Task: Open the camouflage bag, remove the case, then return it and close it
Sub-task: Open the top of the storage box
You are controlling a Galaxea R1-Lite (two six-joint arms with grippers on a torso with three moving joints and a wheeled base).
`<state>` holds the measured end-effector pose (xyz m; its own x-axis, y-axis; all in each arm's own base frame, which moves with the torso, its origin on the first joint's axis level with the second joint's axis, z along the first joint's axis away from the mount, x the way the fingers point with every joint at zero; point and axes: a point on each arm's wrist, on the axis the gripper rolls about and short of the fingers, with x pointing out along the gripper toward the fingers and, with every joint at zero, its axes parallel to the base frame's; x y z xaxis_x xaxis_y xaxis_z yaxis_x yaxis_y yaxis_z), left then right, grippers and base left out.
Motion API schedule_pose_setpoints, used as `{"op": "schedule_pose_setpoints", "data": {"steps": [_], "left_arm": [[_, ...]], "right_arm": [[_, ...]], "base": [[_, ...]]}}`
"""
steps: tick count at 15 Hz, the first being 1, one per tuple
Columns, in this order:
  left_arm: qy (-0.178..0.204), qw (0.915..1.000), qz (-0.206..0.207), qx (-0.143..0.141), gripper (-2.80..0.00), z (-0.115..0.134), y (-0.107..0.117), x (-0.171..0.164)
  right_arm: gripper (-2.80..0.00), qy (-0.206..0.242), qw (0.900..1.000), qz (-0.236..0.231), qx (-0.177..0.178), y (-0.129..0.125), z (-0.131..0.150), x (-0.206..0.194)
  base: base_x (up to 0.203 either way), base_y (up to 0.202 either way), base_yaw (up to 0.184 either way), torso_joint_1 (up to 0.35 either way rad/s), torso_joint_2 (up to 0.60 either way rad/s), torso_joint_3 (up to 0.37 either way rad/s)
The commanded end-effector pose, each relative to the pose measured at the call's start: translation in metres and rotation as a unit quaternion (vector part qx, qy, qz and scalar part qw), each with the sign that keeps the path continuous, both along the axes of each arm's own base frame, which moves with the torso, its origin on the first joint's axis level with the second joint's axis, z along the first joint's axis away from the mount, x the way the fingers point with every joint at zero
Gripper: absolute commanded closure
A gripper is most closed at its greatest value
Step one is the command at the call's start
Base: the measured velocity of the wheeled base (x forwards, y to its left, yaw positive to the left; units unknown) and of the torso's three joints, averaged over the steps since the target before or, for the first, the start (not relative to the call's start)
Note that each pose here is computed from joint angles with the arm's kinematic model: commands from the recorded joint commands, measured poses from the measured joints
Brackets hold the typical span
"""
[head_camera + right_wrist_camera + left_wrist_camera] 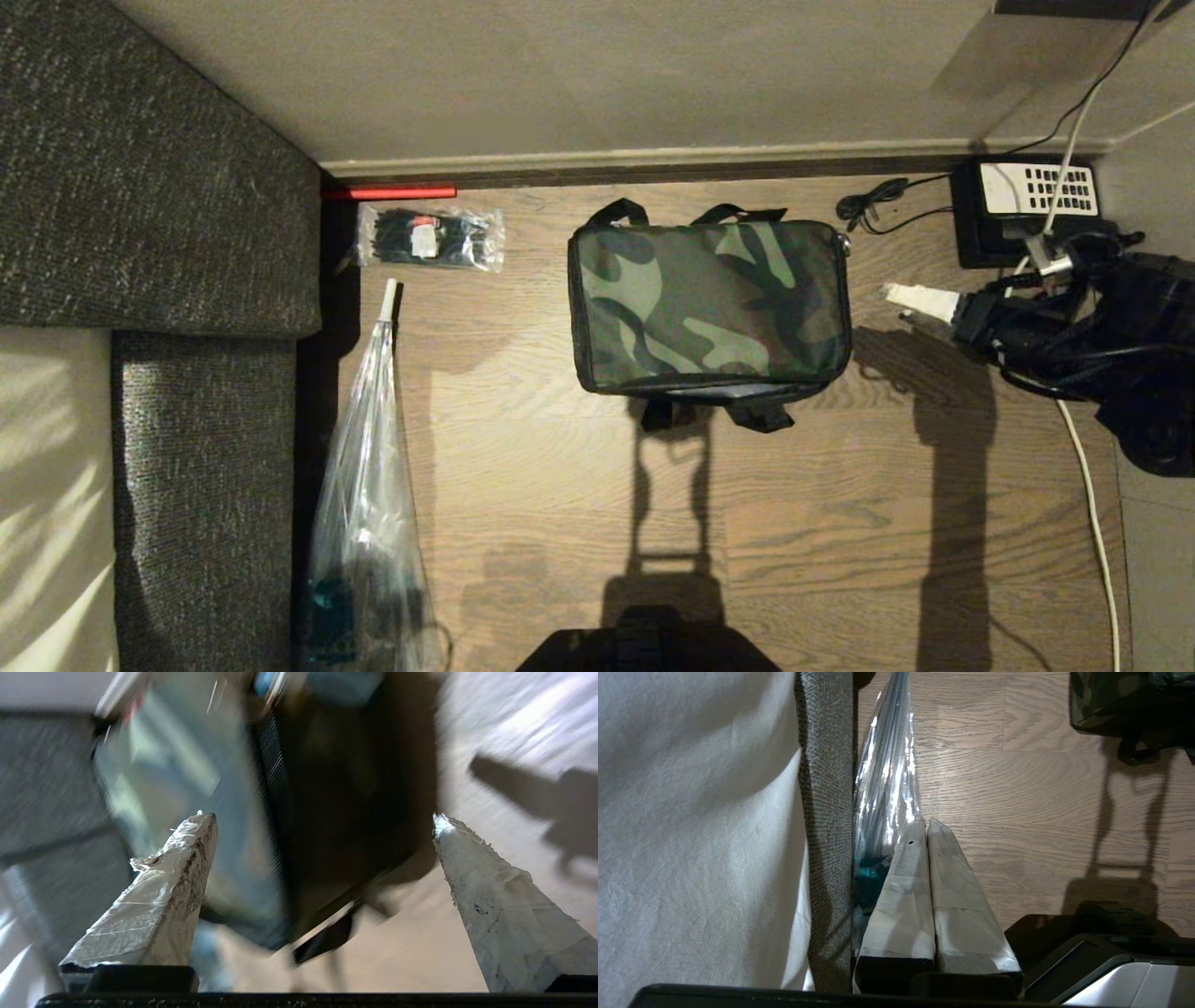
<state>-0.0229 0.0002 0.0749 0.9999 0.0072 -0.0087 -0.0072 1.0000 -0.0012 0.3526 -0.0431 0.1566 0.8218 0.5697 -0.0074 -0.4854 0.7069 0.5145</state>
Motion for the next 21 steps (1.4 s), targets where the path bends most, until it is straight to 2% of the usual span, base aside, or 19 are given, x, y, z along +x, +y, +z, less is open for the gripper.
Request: {"op": "schedule_pose_setpoints", "data": {"steps": [1, 4, 6, 9, 14, 17, 21], "left_arm": [[-0.001, 1.0, 0.001, 0.0, 0.0, 0.0, 0.0, 0.0], [-0.001, 1.0, 0.001, 0.0, 0.0, 0.0, 0.0, 0.0], [0.0, 1.0, 0.001, 0.0, 0.0, 0.0, 0.0, 0.0], [-0.001, 1.0, 0.001, 0.0, 0.0, 0.0, 0.0, 0.0], [0.0, 1.0, 0.001, 0.0, 0.0, 0.0, 0.0, 0.0], [-0.001, 1.0, 0.001, 0.0, 0.0, 0.0, 0.0, 0.0], [-0.001, 1.0, 0.001, 0.0, 0.0, 0.0, 0.0, 0.0]], "right_arm": [[-2.8, 0.005, 1.0, 0.025, 0.01, 0.022, 0.005, -0.008], [-2.8, 0.012, 0.999, 0.032, 0.03, 0.045, 0.007, -0.003], [-2.8, 0.023, 0.998, 0.04, 0.039, 0.051, 0.004, 0.003], [-2.8, 0.046, 0.994, 0.058, 0.083, 0.064, 0.007, 0.013], [-2.8, 0.073, 0.991, 0.057, 0.093, 0.065, 0.014, 0.012], [-2.8, 0.1, 0.981, 0.064, 0.154, 0.067, 0.036, 0.001], [-2.8, 0.109, 0.978, 0.063, 0.169, 0.067, 0.047, -0.003]], "base": [[0.0, 0.0, 0.0, 0.0, 0.0, 0.0], [0.0, 0.0, 0.0, 0.0, 0.0, 0.0], [0.0, 0.0, 0.0, 0.0, 0.0, 0.0], [0.0, 0.0, 0.0, 0.0, 0.0, 0.0], [0.0, 0.0, 0.0, 0.0, 0.0, 0.0], [0.0, 0.0, 0.0, 0.0, 0.0, 0.0], [0.0, 0.0, 0.0, 0.0, 0.0, 0.0]]}}
